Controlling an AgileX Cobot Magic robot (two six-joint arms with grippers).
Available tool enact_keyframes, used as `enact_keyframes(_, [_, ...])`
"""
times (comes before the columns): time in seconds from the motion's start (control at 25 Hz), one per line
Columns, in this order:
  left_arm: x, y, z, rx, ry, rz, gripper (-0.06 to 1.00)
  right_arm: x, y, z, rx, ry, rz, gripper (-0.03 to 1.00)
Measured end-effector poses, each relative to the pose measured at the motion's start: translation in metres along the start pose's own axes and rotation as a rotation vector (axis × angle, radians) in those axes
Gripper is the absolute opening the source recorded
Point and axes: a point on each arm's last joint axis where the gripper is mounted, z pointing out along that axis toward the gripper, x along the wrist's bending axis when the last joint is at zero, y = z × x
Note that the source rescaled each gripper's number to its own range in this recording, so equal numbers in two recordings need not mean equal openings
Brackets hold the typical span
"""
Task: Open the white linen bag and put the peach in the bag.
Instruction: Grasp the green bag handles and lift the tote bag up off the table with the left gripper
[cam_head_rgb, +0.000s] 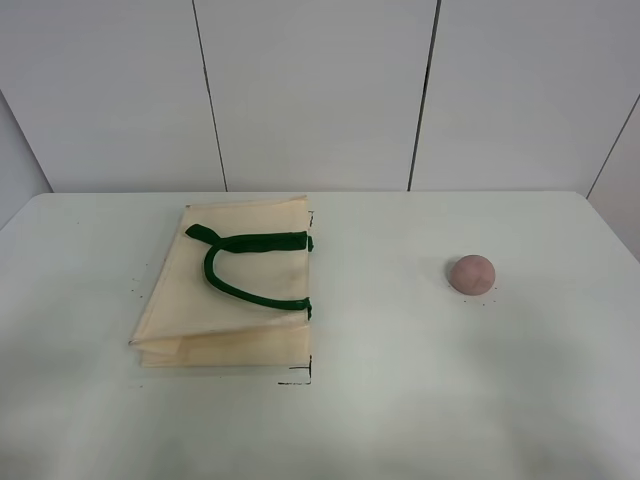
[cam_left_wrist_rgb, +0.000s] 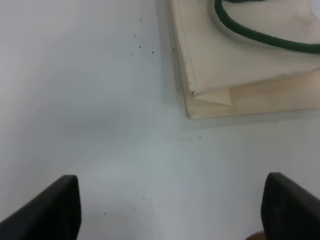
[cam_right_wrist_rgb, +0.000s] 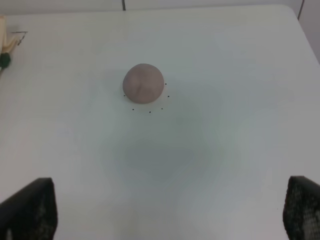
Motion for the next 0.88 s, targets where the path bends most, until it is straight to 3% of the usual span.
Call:
enact_keyframes(0.4, [0.000, 0.012, -0.004, 0.009, 0.002, -0.001, 1.00, 0.000, 0.000, 0.000, -0.001, 0.000, 0.000, 1.00])
enact_keyframes(0.64, [0.002, 0.076, 0.021, 0.219, -0.001, 0.002, 1.00, 0.000, 0.000, 0.000, -0.001, 0.000, 0.000, 1.00])
enact_keyframes(0.88, [0.002, 0.145, 0.107, 0.452, -0.006, 0.006, 1.00, 0.000, 0.000, 0.000, -0.001, 0.000, 0.000, 1.00])
